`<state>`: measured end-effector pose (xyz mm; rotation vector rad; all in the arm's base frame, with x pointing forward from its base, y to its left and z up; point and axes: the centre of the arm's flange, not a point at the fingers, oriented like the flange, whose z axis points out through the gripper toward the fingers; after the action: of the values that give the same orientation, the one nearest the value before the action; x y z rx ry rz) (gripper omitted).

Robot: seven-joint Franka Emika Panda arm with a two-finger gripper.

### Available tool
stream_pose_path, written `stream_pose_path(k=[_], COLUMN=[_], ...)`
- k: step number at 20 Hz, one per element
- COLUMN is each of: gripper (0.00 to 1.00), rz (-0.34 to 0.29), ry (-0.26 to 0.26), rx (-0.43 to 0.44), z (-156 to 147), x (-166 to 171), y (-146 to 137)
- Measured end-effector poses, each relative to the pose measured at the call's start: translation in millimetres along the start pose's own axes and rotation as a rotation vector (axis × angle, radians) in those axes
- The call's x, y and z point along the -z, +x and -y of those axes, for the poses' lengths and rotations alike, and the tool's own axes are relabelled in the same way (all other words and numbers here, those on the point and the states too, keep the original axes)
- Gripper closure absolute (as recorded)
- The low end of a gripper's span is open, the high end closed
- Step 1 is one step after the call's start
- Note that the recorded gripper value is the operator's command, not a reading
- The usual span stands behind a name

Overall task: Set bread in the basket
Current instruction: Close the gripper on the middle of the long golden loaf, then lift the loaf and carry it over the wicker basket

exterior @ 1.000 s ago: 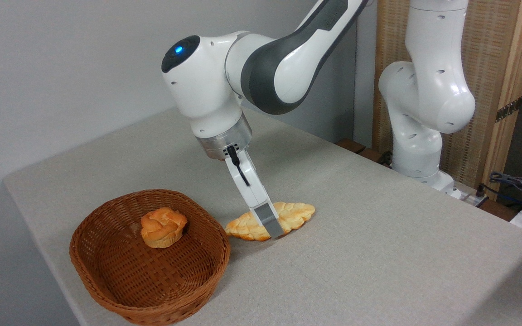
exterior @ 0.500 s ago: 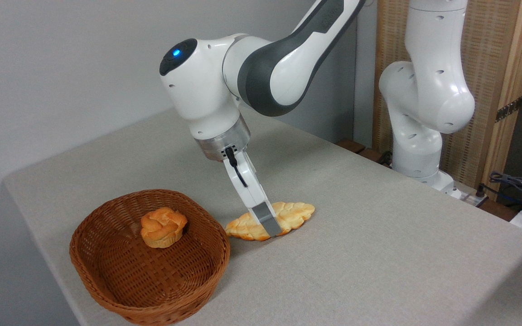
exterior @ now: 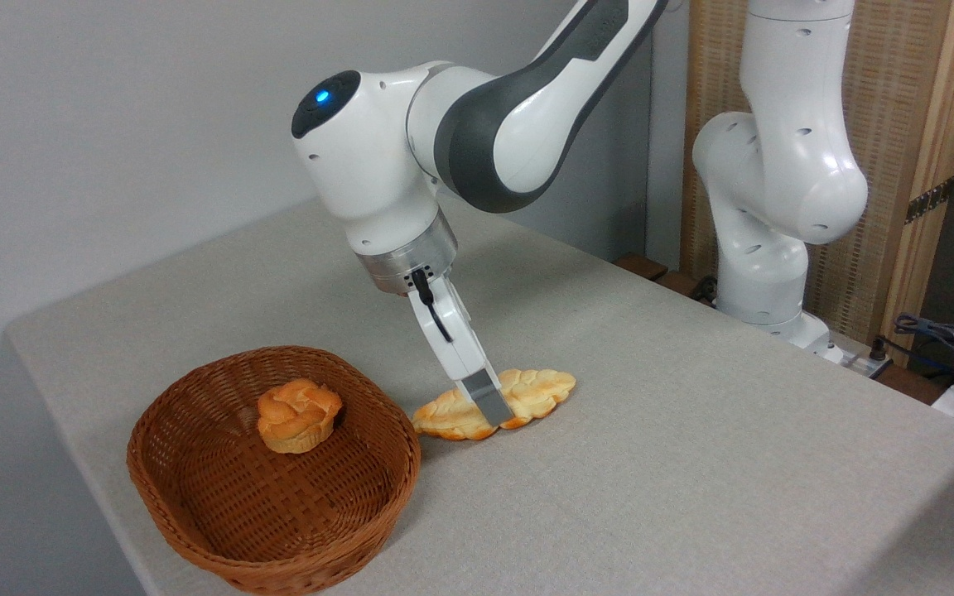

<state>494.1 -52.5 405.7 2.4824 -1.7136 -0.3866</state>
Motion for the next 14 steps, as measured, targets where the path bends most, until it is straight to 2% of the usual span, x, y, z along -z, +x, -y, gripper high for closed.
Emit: stream_pose_path(k=[5,8,11,14], gripper=[0.71,0.71,0.7,0.67], rz=[-0.001,0.012,0.013,-0.018], ry=[0.002,-0.034,-0.074,-0.058], rx=[0.0,0.001,0.004,-0.019], z=[0,-7,-13,-9], x=[1,6,26,59], y=[0,-8,-32,-59])
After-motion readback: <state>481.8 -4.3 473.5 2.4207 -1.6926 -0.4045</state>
